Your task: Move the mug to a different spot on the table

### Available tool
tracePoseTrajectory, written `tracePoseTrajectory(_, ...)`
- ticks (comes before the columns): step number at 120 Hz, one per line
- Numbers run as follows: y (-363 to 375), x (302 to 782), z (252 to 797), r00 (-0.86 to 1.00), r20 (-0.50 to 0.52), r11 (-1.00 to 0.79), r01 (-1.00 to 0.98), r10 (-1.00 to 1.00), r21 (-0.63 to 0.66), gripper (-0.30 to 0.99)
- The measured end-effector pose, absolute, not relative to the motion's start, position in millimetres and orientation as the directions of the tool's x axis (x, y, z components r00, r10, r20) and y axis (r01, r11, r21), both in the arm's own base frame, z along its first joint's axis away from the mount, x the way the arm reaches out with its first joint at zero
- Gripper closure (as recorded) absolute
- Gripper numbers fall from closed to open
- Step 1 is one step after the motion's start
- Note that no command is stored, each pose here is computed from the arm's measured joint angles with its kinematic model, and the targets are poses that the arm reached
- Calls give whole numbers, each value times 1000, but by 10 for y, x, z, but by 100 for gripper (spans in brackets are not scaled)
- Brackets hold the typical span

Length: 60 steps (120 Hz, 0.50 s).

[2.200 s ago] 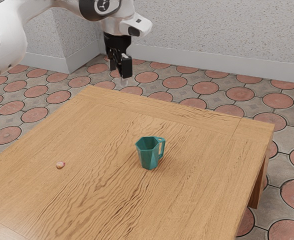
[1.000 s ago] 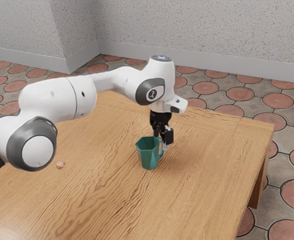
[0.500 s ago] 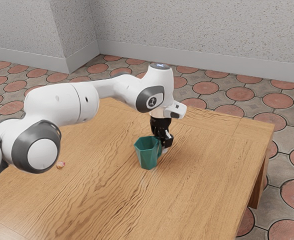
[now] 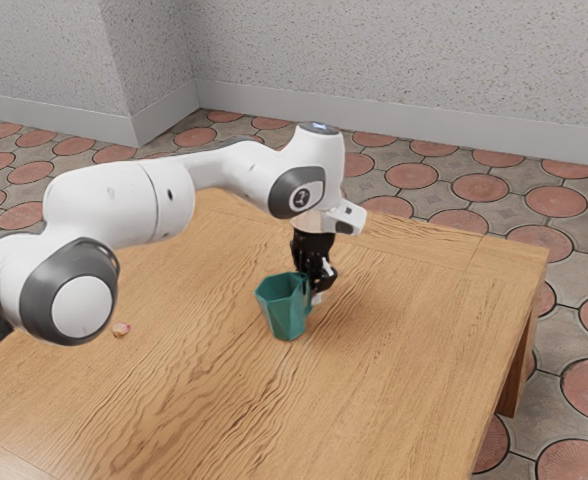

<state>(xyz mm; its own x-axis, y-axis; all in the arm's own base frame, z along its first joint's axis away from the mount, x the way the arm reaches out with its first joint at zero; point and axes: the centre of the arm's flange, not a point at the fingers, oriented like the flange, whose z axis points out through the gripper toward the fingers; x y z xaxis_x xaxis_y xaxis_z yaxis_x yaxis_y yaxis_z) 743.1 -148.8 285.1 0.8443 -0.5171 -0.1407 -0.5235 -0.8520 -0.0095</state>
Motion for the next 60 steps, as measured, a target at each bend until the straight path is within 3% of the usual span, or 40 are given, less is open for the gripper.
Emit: tracePoseTrajectory(60,-1171,7179,3255,826,-374,-852,-502,-421,-150,69)
